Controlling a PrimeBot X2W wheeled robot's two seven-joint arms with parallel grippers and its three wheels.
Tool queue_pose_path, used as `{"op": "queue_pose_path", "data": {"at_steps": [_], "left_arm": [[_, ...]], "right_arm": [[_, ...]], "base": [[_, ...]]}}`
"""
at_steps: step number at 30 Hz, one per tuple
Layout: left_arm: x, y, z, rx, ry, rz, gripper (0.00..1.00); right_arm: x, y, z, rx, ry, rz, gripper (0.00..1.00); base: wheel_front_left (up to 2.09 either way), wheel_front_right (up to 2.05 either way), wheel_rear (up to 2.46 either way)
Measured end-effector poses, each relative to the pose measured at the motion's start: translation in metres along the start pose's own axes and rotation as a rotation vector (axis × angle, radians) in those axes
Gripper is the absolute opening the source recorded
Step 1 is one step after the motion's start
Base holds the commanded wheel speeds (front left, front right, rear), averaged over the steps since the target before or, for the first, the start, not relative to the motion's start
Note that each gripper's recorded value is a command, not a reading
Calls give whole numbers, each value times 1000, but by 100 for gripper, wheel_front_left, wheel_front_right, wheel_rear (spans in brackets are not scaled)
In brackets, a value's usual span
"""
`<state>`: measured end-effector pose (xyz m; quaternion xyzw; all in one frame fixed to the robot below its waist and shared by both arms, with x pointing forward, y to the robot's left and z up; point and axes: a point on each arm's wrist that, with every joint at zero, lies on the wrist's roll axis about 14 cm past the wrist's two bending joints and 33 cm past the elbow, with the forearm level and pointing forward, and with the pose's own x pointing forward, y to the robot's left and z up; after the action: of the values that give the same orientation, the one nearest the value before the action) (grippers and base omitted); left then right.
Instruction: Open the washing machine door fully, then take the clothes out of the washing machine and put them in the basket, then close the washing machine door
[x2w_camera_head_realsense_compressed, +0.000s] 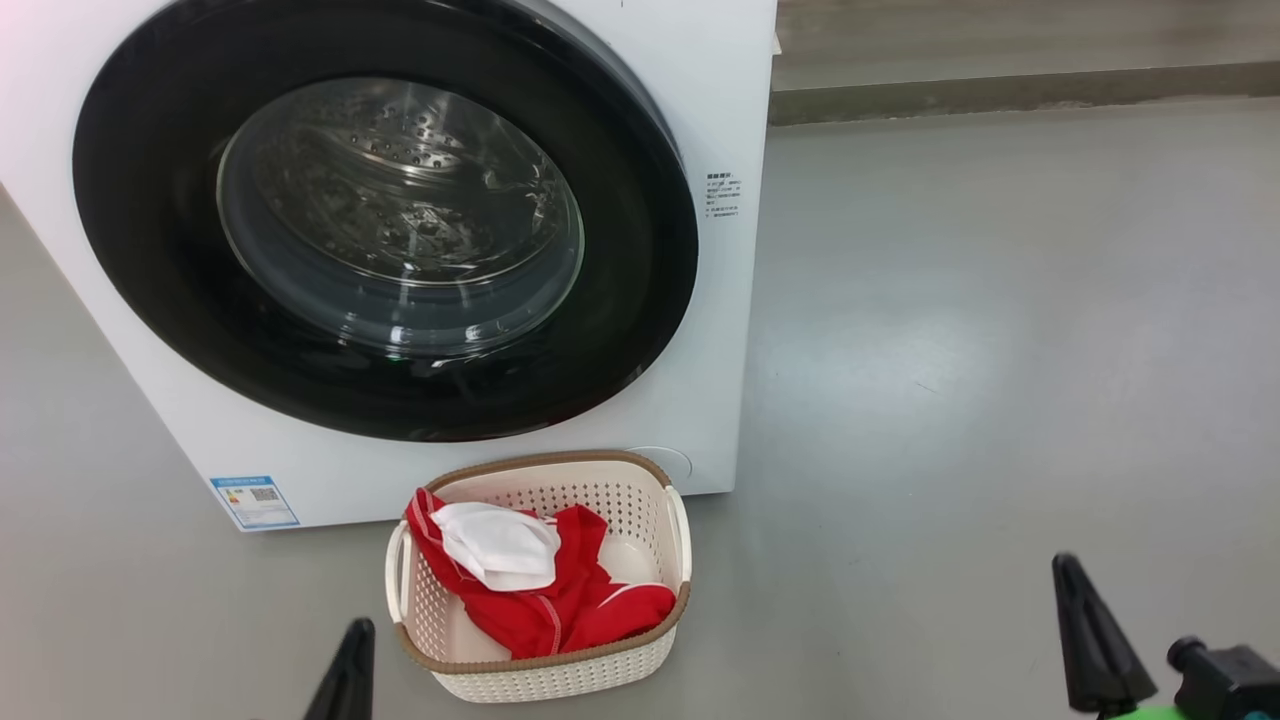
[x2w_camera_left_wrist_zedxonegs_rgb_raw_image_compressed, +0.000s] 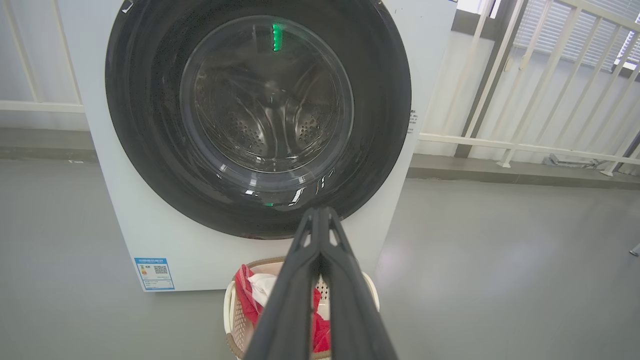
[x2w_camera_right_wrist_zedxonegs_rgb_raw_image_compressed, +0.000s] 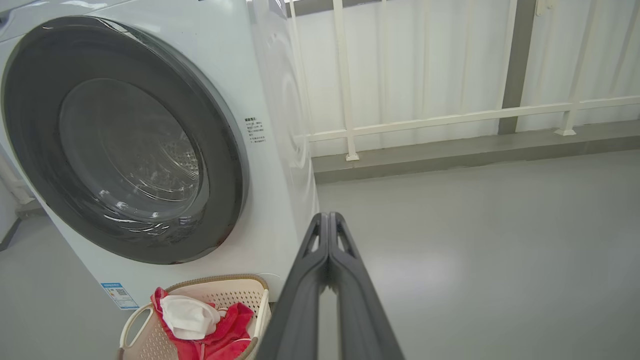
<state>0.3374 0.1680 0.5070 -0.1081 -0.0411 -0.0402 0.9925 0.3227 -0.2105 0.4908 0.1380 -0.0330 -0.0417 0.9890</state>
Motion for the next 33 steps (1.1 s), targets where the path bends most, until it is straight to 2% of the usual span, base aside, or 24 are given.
{"op": "queue_pose_path", "data": {"at_steps": [4, 33], "left_arm": [[-7, 2, -16, -26, 53, 17, 0], [-2, 16, -26, -327, 97, 104, 0]], "right_arm": [[-8, -3, -18, 24, 59, -20, 0], [0, -9, -25, 312, 97, -85, 0]], "base": [[0, 0, 0], [0, 0, 0]]}}
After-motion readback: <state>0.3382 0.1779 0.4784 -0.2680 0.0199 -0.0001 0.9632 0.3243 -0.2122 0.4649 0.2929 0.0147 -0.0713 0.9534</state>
